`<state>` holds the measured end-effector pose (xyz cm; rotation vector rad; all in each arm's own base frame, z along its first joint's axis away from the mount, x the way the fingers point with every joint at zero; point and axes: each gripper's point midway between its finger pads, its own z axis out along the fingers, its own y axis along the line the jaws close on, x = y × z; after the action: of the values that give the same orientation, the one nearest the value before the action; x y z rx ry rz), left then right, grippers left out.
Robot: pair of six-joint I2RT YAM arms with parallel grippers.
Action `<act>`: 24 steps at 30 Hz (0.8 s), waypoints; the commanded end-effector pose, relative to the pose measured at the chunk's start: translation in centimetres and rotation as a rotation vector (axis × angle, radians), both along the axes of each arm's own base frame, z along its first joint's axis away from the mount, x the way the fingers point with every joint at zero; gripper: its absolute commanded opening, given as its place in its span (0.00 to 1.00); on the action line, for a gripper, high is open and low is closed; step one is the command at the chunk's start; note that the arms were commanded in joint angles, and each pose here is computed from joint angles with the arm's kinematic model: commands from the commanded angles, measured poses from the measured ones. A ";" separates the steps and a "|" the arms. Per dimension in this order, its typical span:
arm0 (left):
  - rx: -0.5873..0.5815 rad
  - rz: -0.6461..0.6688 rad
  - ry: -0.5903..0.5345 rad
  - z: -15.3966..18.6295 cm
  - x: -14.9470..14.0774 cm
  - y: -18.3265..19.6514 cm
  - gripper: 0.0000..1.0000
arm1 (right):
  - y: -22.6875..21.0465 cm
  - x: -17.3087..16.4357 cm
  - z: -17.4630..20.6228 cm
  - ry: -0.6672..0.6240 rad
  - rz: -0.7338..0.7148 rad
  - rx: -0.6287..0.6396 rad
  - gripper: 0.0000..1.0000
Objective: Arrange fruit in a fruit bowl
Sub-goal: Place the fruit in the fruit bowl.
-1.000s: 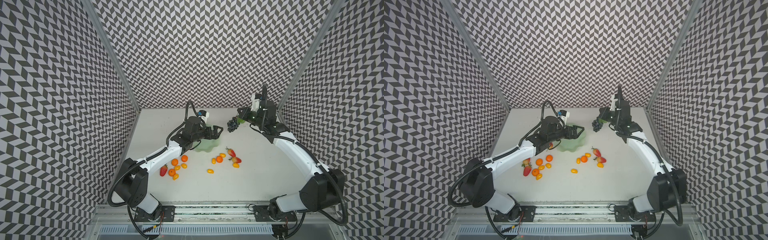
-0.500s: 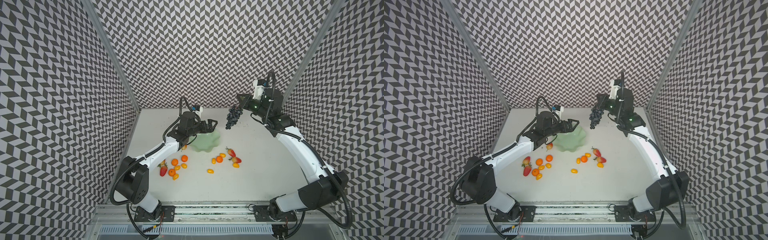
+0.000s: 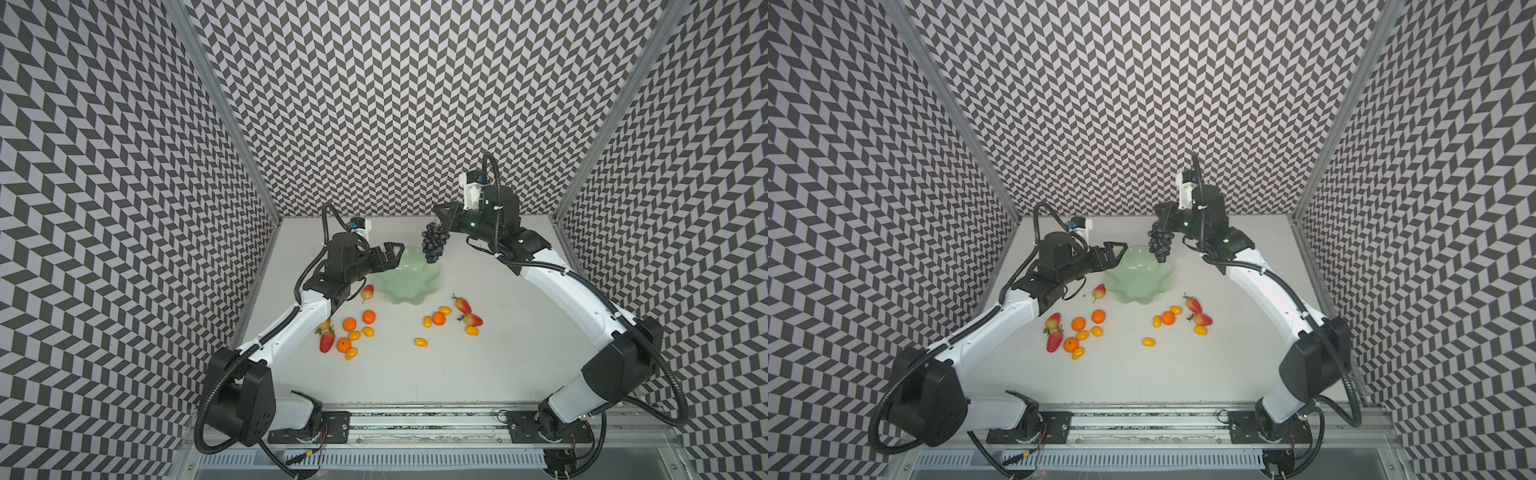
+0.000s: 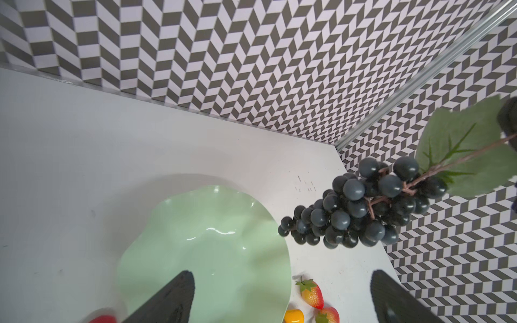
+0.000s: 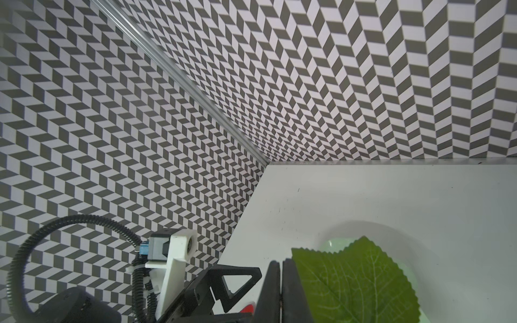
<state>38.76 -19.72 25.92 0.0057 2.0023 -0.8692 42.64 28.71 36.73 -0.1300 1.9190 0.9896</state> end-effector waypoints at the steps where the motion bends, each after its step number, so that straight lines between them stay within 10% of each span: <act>1: -0.001 0.051 0.010 -0.1 -0.7 2.3 1.00 | 1.9 -0.1 2.4 -0.090 0.050 0.036 0.00; 24: 0.024 0.081 0.087 -4.0 -1.6 5.4 1.00 | 9.4 0.0 -7.7 0.079 0.181 -0.061 0.00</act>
<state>37.20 -13.92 22.49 -0.1215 2.0598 -0.7907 41.49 37.55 27.35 -0.3022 2.1148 1.0666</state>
